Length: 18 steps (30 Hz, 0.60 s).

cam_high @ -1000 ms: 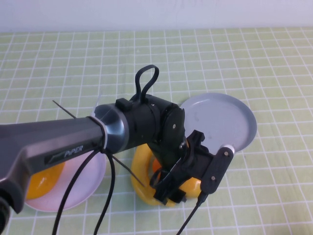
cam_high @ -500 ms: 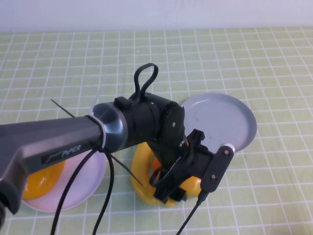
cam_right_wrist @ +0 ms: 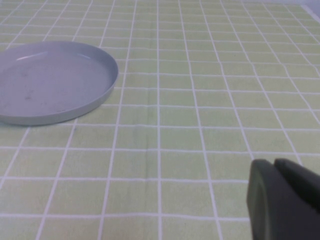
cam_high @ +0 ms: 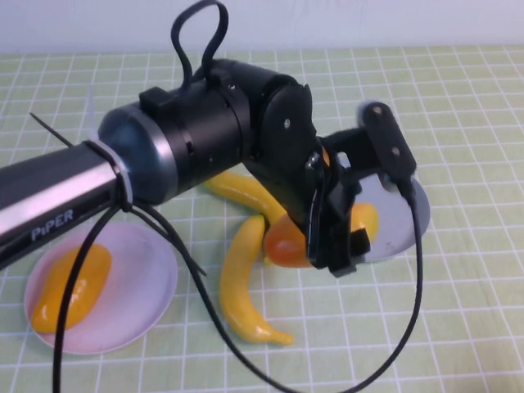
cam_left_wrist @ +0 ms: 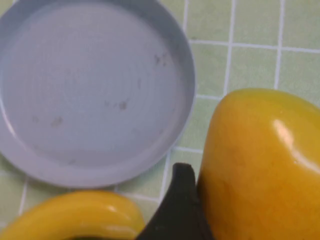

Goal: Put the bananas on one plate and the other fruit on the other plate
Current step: Put one type of fruit in the left plate

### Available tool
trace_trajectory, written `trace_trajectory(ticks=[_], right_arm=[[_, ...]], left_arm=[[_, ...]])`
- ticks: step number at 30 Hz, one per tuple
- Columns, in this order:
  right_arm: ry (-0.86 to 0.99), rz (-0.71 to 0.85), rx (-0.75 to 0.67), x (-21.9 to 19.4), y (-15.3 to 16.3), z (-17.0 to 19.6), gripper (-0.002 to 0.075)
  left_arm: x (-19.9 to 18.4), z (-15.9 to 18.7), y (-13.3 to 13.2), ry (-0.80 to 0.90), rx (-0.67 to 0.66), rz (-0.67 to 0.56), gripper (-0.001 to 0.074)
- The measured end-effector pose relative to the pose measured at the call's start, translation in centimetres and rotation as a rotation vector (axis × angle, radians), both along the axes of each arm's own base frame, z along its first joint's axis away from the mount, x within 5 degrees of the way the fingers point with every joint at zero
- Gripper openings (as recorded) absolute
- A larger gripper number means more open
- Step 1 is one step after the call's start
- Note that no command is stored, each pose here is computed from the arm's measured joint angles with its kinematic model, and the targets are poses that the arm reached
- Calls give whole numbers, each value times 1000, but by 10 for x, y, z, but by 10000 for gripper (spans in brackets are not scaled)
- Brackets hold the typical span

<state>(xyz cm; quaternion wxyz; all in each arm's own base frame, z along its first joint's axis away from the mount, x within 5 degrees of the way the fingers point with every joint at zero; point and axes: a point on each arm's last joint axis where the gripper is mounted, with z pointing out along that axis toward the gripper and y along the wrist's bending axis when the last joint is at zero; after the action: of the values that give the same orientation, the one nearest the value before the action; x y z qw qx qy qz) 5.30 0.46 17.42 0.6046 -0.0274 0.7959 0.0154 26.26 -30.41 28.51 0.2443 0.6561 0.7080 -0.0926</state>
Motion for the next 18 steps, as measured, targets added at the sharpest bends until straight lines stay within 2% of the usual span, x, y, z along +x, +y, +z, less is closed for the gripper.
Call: trace_trajectory(ticks=[4,7,11,18], right_arm=[[0,0,0,0,0,0,-17],[0,0,0,0,0,0,-17],[0,0,0,0,0,0,-17],[0,0,0,0,0,0,-17]], left_arm=[[3,4,10,91,43,292,536],[5,1,22,114,138,471,536],[9,1,40,55,284,622,536],[19,11,76,32,279,785,536]])
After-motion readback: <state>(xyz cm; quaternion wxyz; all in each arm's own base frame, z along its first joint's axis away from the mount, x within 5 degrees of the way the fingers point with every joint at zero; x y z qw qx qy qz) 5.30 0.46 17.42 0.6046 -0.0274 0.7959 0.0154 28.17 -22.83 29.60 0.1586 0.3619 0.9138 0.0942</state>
